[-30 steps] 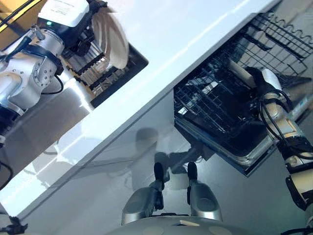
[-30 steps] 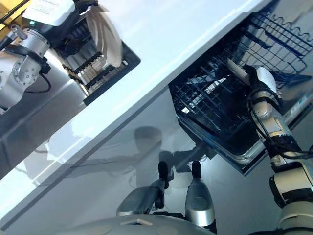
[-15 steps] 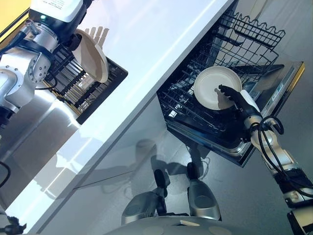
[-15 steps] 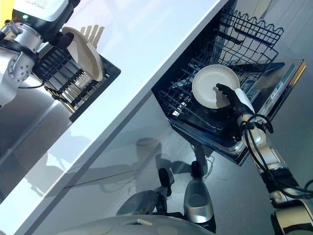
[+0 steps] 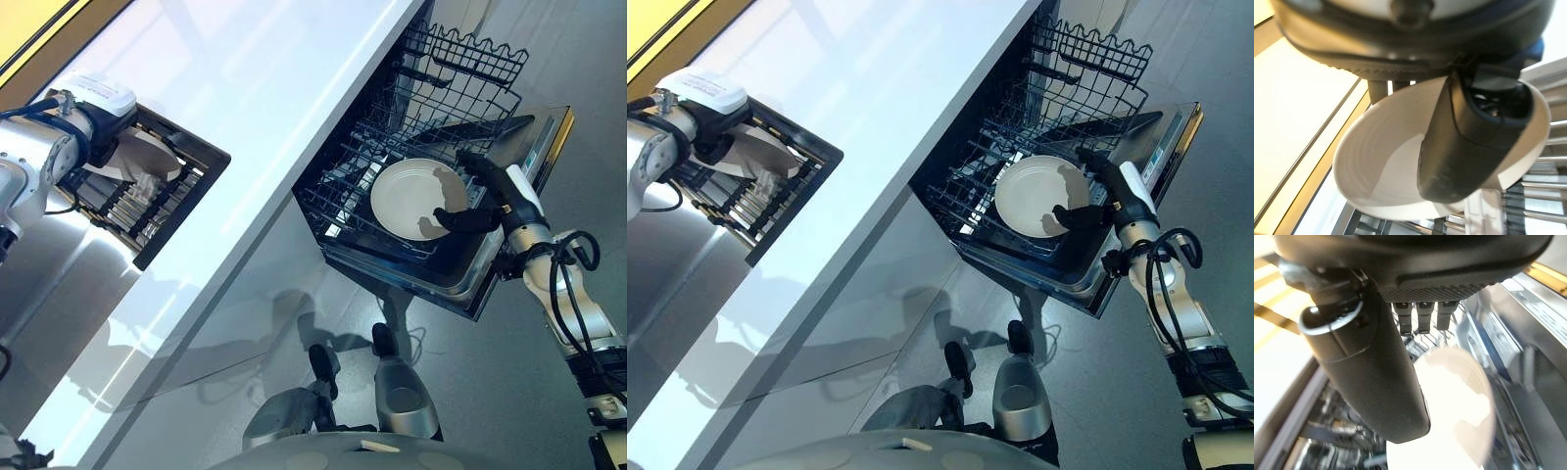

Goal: Pick up plates and place into dishwasher.

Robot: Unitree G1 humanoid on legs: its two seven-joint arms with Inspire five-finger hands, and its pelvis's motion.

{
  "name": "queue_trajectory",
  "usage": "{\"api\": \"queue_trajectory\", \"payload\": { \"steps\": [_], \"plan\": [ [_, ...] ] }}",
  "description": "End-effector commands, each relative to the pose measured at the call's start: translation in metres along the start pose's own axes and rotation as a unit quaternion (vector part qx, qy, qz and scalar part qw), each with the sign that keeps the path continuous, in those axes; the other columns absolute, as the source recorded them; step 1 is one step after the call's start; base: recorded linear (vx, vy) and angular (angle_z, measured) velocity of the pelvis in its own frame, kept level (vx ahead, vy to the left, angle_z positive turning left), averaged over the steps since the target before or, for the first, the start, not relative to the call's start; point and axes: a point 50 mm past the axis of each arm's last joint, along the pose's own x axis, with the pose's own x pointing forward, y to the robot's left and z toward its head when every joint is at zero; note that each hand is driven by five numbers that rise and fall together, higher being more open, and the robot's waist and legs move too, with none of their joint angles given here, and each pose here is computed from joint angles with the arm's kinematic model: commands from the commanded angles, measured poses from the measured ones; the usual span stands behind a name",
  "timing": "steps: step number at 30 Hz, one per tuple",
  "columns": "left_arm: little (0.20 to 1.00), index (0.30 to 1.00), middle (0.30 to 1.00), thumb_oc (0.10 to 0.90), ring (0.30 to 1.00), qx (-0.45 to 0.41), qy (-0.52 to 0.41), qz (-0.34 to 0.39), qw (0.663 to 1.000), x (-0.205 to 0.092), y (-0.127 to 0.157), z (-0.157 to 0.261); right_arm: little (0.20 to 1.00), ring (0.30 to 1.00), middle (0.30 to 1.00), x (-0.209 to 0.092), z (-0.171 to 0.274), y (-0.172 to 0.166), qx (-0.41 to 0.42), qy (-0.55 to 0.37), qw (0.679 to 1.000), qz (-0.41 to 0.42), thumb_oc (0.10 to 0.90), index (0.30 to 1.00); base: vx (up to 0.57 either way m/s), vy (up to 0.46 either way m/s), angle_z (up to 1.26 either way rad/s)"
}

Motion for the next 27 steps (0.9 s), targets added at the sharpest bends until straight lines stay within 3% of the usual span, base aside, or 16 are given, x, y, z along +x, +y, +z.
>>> {"api": "queue_trajectory", "payload": {
  "steps": [1,7,10,13,17,20,27],
  "plan": [
    [0.200,0.300,0.300,0.100,0.300,0.036,0.086,-0.004,0.996,-0.006,-0.004,-0.041,0.900,0.900,0.900,0.008,0.062,-0.048,0.024,-0.154,0.984,-0.087,0.800,0.900,0.00,0.000,0.00],
    [0.200,0.300,0.300,0.100,0.300,0.075,0.100,0.132,0.983,-0.007,0.011,-0.040,0.900,0.900,0.900,0.003,0.085,-0.049,0.087,-0.231,0.963,-0.104,0.800,0.900,-0.01,-0.020,0.00],
    [0.200,0.300,0.300,0.100,0.300,0.016,0.085,0.243,0.966,-0.013,0.025,-0.033,0.900,0.900,0.900,-0.005,0.096,-0.048,0.145,-0.282,0.941,-0.117,0.800,0.900,-0.03,-0.065,0.01],
    [0.200,0.300,0.300,0.100,0.300,-0.078,0.069,0.354,0.929,-0.025,0.032,-0.026,0.900,0.900,0.900,-0.016,0.105,-0.044,0.177,-0.329,0.922,-0.105,0.800,0.900,-0.03,-0.087,0.05],
    [0.200,0.300,0.300,0.100,0.300,-0.151,0.052,0.461,0.873,-0.046,0.028,-0.019,0.900,0.900,0.900,-0.022,0.108,-0.030,0.226,-0.337,0.914,-0.025,0.800,0.900,-0.05,-0.112,0.17],
    [0.200,0.300,0.300,0.100,0.300,-0.174,0.044,0.520,0.835,-0.064,0.019,-0.017,0.900,0.900,0.900,-0.024,0.109,-0.018,0.244,-0.333,0.910,0.020,0.800,0.900,-0.05,-0.122,0.30],
    [0.200,0.300,0.300,0.100,0.300,-0.190,0.013,0.614,0.766,-0.096,0.016,-0.009,0.900,0.900,0.900,-0.025,0.121,-0.006,0.254,-0.349,0.901,0.037,0.800,0.900,-0.07,-0.100,0.33]
  ]
}}
